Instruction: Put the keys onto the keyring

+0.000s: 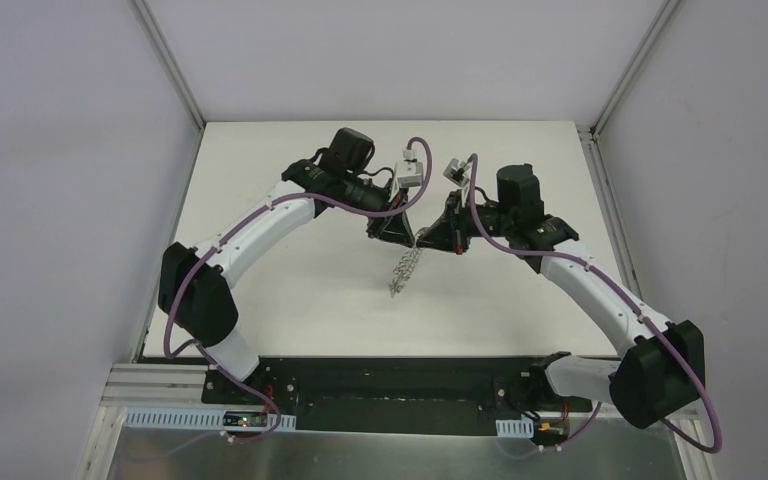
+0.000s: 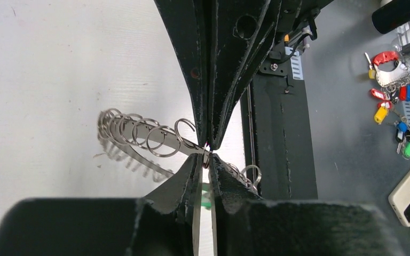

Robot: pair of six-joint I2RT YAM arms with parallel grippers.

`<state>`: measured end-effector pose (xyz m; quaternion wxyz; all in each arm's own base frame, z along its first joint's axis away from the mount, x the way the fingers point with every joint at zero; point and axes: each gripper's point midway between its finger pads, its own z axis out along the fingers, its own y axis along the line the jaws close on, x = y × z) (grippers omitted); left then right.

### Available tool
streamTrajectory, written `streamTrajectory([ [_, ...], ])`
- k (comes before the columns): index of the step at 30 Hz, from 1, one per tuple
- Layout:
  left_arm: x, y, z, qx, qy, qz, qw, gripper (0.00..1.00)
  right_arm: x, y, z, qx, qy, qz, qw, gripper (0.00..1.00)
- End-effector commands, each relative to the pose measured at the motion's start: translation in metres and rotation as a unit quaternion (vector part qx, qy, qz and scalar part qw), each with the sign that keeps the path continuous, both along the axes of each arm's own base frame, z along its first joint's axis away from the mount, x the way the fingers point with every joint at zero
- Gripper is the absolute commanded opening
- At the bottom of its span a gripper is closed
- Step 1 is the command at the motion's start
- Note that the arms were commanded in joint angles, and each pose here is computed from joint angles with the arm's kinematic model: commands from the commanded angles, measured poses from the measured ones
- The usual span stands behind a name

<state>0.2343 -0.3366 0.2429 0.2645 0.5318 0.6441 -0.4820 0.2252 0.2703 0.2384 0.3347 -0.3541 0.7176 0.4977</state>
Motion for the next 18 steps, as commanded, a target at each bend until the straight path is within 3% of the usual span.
streamTrajectory([
  [1, -0.008, -0.011, 0.016, -0.023, -0.01, -0.026, 0.999, 0.07, 0.005, 0.002, 0.019, 0.026, -0.036, 0.004, 0.999, 0.0],
  [3, -0.007, -0.011, 0.017, -0.022, -0.011, -0.026, 0.999, 0.0, 0.006, 0.002, 0.018, 0.025, -0.036, 0.002, 0.999, 0.0],
  [5, -0.006, -0.01, 0.016, -0.019, -0.012, -0.022, 1.0, 0.0, 0.007, 0.001, 0.017, 0.024, -0.035, -0.001, 0.999, 0.0],
  [12, 0.015, 0.004, 0.014, 0.054, -0.028, 0.062, 0.996, 0.0, 0.022, -0.014, 0.019, 0.016, -0.045, -0.045, 0.998, 0.4],
  [14, 0.017, 0.011, 0.013, 0.068, -0.037, 0.08, 0.994, 0.0, 0.026, -0.02, 0.023, 0.017, -0.053, -0.057, 0.997, 0.48],
  [18, 0.021, 0.021, 0.009, 0.092, -0.041, 0.129, 0.987, 0.0, 0.032, -0.031, 0.028, 0.018, -0.064, -0.074, 0.995, 0.53],
])
